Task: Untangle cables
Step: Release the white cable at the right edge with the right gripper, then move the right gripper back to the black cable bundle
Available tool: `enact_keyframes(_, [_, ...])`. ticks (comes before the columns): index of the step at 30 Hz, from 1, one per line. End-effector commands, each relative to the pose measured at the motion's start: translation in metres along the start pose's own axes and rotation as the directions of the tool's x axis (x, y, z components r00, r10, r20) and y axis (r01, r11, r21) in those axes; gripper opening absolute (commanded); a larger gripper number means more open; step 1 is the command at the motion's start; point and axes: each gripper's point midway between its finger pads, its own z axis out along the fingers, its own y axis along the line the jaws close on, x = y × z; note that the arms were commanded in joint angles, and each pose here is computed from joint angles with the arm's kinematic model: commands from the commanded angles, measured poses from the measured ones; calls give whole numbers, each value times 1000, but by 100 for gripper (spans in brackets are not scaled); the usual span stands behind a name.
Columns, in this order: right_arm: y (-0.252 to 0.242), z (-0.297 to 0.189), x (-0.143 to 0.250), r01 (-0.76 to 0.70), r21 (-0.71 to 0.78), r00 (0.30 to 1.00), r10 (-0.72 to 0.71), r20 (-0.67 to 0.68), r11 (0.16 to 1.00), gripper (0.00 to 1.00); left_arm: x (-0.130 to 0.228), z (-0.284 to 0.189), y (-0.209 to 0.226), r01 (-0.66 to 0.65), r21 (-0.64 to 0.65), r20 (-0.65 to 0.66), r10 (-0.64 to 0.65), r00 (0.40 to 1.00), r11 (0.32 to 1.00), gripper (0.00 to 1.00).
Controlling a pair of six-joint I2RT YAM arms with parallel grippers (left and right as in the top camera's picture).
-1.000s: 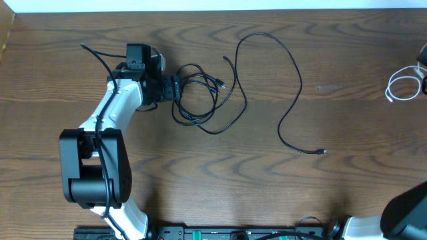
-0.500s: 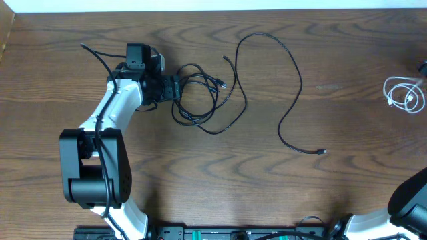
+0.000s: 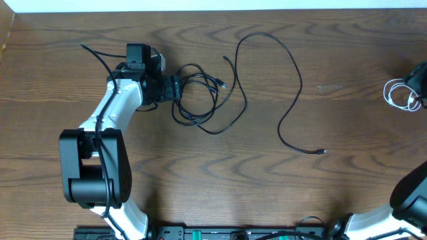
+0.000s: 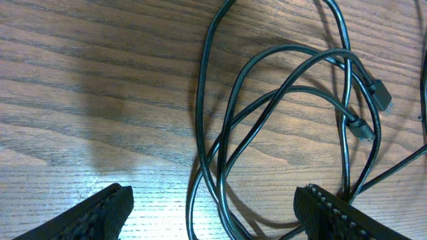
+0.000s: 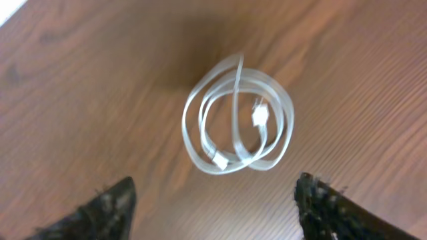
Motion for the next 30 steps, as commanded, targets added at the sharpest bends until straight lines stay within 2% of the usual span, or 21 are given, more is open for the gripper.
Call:
enact_keyframes(1, [26, 15, 31, -97, -118, 986, 79, -150, 988, 67, 2, 3, 3, 10, -9, -8, -10, 1000, 1000, 82])
enact_keyframes(6, [60, 34, 72, -102, -221, 952, 30, -305, 970, 65, 2, 3, 3, 10, -9, -9, -10, 1000, 1000, 82])
enact_keyframes(8, [70, 43, 90, -91, -228, 934, 4, -357, 969, 63, 3, 3, 3, 11, -10, -13, -11, 1000, 1000, 77])
enact_keyframes(10, [78, 50, 106, -74, -226, 918, -22, -396, 971, 61, 4, 3, 4, 12, -10, -16, -12, 1000, 1000, 64])
enact_keyframes(13, [92, 60, 131, -42, -228, 892, -66, -448, 973, 57, 3, 3, 4, 12, -11, -16, -12, 1000, 1000, 28])
enact_keyframes(14, [97, 63, 139, -31, -230, 883, -81, -461, 973, 53, 4, 3, 4, 12, -10, -16, -12, 1000, 1000, 14])
enact_keyframes(15, [103, 66, 148, -17, -234, 873, -100, -477, 972, 41, 3, 3, 3, 11, -10, -15, -12, 1000, 1000, 8])
enact_keyframes(19, [120, 71, 173, 26, -252, 847, -155, -508, 967, 8, 3, 3, 3, 11, -10, -15, -12, 1000, 1000, 8])
enact_keyframes(21, [131, 72, 184, 52, -268, 836, -189, -515, 962, 1, 3, 3, 3, 12, -10, -15, -12, 1000, 1000, 8])
enact_keyframes(25, [155, 70, 204, 105, -308, 819, -258, -513, 946, 1, 3, 3, 4, 12, -11, -15, -12, 1000, 1000, 10])
enact_keyframes(26, [160, 69, 207, 116, -319, 817, -273, -508, 941, 2, 3, 3, 3, 12, -10, -15, -12, 1000, 1000, 22])
enact_keyframes(27, [167, 68, 210, 129, -331, 816, -290, -500, 935, 7, 3, 3, 4, 12, -11, -15, -12, 1000, 1000, 38])
enact_keyframes(29, [178, 66, 215, 147, -355, 816, -316, -484, 923, 36, 3, 3, 4, 12, -11, -15, -12, 1000, 1000, 58])
enact_keyframes(30, [183, 63, 216, 152, -368, 814, -327, -480, 917, 39, 3, 3, 4, 12, -11, -15, -12, 1000, 1000, 64])
